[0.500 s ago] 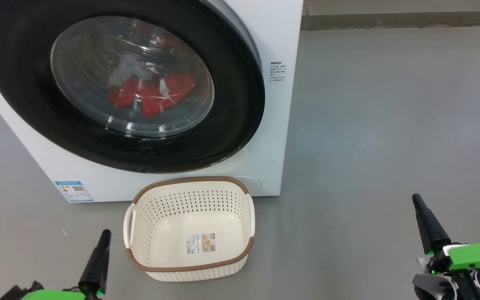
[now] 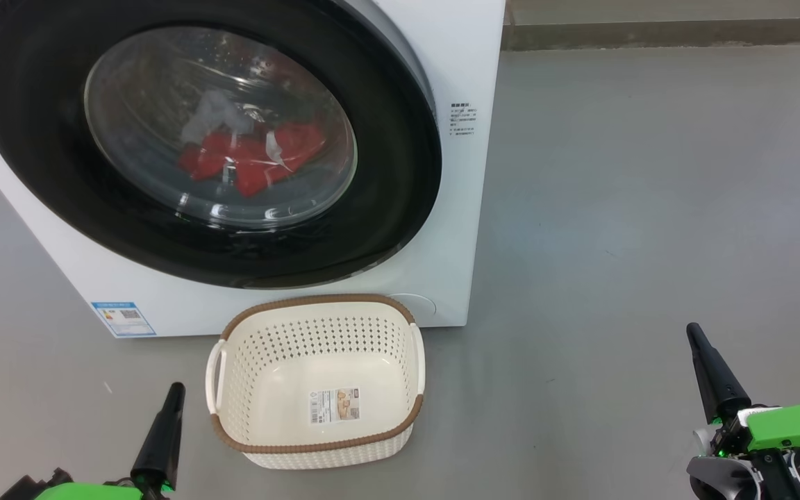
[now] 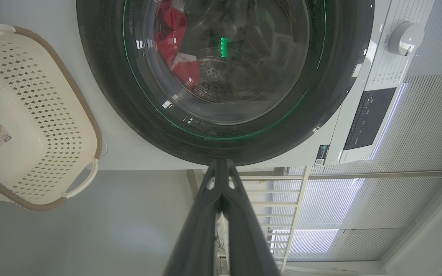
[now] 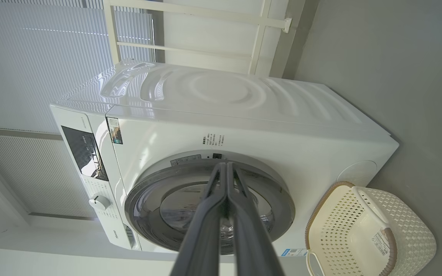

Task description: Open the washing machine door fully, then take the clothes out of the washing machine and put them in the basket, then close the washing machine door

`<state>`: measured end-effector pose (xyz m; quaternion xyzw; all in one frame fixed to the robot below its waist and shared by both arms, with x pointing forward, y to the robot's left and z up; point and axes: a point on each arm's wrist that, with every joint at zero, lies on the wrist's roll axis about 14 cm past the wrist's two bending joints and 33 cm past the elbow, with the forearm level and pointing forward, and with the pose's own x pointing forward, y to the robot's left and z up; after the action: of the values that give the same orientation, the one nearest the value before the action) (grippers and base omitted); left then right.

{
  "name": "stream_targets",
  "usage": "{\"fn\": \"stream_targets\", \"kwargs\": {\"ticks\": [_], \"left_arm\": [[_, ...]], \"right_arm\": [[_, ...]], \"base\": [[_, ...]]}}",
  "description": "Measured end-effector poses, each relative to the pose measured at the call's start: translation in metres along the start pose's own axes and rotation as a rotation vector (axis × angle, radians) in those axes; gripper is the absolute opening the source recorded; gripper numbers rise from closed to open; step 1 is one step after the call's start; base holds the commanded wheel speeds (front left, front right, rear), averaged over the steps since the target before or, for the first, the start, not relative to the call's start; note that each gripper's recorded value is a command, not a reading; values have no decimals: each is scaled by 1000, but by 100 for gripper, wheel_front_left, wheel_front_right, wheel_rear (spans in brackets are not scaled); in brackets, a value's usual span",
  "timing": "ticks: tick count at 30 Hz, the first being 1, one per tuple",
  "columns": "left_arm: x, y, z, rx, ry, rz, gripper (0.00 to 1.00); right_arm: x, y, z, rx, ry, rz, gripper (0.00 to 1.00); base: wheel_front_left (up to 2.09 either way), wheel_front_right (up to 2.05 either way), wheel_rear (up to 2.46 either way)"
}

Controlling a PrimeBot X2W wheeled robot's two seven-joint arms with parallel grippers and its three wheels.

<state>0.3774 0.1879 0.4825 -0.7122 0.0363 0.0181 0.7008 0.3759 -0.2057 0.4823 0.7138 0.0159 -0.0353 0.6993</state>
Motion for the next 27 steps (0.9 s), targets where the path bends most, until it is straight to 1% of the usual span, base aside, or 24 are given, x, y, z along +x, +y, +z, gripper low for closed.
{"fn": "stream_targets", "kwargs": {"ticks": [27], "left_arm": [[0,0,0,-2,-1,0,0]], "right_arm": [[0,0,0,-4,3,0,0]], "base": [[0,0,0]]}}
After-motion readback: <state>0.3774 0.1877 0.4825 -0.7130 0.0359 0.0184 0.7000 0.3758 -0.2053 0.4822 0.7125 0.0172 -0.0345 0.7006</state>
